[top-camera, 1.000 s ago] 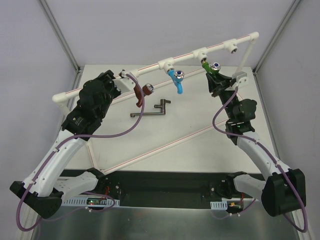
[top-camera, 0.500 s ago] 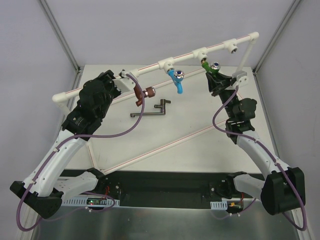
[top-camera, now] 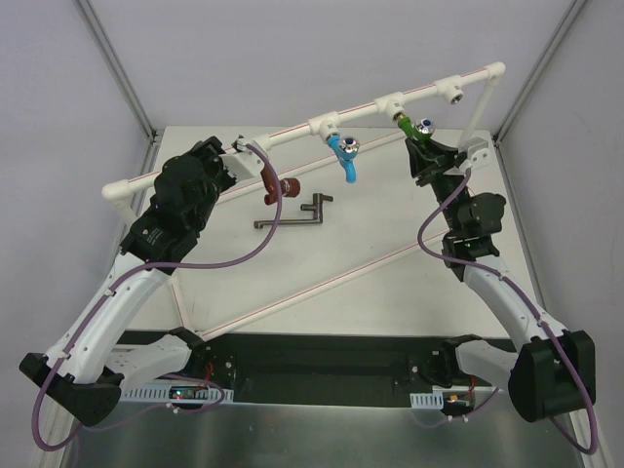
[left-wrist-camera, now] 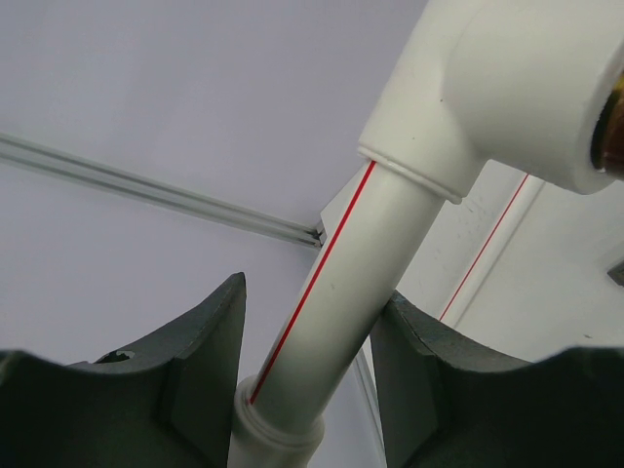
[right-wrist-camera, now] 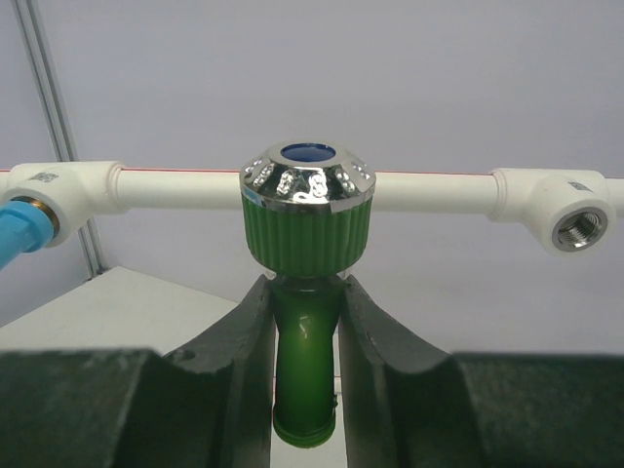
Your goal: Install the water faucets
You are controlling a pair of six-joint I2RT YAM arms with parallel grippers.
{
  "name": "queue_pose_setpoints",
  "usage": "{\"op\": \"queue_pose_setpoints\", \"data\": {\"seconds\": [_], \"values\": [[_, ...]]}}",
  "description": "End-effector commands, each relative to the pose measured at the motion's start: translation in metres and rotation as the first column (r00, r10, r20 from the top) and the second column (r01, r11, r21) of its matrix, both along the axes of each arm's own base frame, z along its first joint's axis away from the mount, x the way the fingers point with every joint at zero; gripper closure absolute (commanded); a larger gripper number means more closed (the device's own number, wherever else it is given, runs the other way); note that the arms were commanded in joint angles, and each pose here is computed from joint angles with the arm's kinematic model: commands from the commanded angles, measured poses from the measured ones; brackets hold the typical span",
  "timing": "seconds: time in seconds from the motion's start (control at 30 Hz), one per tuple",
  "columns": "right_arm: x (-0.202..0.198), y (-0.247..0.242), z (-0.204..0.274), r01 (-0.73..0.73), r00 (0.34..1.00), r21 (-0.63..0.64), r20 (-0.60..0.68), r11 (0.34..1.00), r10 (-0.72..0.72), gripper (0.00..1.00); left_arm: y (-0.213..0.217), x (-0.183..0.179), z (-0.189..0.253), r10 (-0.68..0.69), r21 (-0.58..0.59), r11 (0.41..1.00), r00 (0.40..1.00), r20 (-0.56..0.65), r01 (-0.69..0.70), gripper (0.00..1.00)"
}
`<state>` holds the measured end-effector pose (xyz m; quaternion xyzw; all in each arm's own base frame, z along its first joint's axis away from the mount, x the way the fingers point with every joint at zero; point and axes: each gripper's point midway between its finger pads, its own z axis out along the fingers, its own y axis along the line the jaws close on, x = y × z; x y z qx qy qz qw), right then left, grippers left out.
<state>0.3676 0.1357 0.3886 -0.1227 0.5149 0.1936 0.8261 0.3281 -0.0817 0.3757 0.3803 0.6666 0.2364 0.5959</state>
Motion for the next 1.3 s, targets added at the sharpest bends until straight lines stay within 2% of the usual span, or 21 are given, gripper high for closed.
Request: {"op": "queue_pose_setpoints", "data": {"seconds": [0.0,0.63,1.27], "values": [[-0.010,0.000,0.050,-0.030,0.990,0.038,0.140,0.999,0.025,0.98,-0.017,-0.004,-0.068,0.007,-0.203,0.978,0.976,-0.218,-0.052,1.00],[0.002,0.013,0.040,-0.089,0.990,0.020,0.111,0.996,0.086,0.98,-0.018,-0.006,-0.065,-0.006,-0.214,0.976,0.978,-0.210,-0.040,1.00],[0.014,0.020,0.000,-0.102,0.995,-0.041,0.009,0.994,0.102,0.98,-0.020,-0.007,-0.065,-0.019,-0.226,0.974,0.977,-0.212,-0.030,1.00]]}}
